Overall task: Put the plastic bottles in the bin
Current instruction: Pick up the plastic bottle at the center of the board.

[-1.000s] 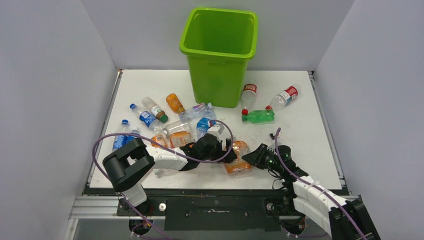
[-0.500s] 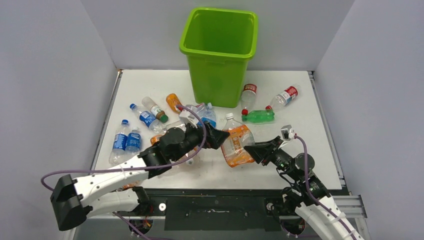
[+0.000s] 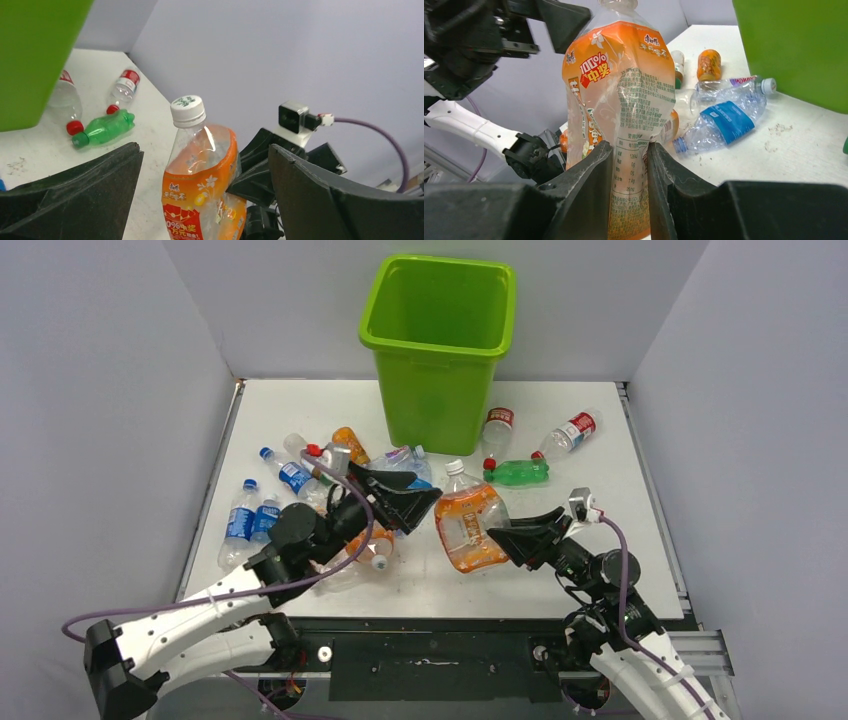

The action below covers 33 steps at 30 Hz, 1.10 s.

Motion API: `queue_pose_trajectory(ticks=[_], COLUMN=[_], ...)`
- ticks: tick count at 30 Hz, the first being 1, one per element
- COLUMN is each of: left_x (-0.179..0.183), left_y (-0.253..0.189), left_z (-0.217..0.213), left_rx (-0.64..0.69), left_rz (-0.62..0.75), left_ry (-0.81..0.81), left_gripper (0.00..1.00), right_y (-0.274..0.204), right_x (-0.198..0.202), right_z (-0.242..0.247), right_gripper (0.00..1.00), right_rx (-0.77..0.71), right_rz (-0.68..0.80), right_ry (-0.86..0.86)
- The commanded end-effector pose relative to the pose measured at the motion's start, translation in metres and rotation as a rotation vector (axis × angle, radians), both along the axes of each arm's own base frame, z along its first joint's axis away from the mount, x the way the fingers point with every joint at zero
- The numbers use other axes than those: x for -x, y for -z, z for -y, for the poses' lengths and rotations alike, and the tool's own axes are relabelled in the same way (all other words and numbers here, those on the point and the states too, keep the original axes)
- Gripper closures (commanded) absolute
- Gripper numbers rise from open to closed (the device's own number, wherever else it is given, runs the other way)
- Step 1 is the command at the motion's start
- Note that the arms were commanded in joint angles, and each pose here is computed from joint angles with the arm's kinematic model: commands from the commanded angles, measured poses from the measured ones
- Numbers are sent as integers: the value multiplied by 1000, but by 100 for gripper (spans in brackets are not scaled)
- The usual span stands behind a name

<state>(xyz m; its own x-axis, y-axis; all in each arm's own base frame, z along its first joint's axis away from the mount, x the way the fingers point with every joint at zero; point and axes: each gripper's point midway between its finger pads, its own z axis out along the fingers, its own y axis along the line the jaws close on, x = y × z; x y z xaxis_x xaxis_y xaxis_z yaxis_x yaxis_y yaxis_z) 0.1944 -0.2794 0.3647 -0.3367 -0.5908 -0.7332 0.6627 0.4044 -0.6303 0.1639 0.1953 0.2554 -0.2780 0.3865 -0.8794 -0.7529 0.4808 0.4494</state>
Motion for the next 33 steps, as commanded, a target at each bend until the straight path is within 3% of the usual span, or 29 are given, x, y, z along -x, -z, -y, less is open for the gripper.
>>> queue_pose_trajectory(ticks=[1,3,15,19,21,24,25,29,30,33], left_x=[11,8,-11,-11,-11,-11,-13,-24,-27,-38], left_y=[-27,-30,-31,-28,-30,-36,-38,-53,-59,-92], left_z=[33,41,76,86,88,89,88,79,75,58], left_rx=[-11,-9,11,5,13,18,11,-30,-40,-60], left_rz=[58,47,-12,-24,-20,-3,6,58,83,177], left_ry=[184,218,342,384,395,395,386,297,269,160], left_gripper=[3,0,19,42,58,90,100,100,100,100], right_y=[-54,-54,-53,-53,-53,-53,-52,-59,-60,-72], right_x=[12,12,17,18,17,16,15,16,16,20], right_z=[-1,-1,-1,1,0,0,0,1,2,7], right_gripper=[95,95,95,95,95,95,87,2,9,10], right_rx=[-71,-66,-44,-43,-38,-28,-21,-4,1,-8], right_rz=[160,164,176,182,181,175,166,136,122,112], right_ry=[-40,-40,-55,-49,-50,-46,-42,-40,-39,-23])
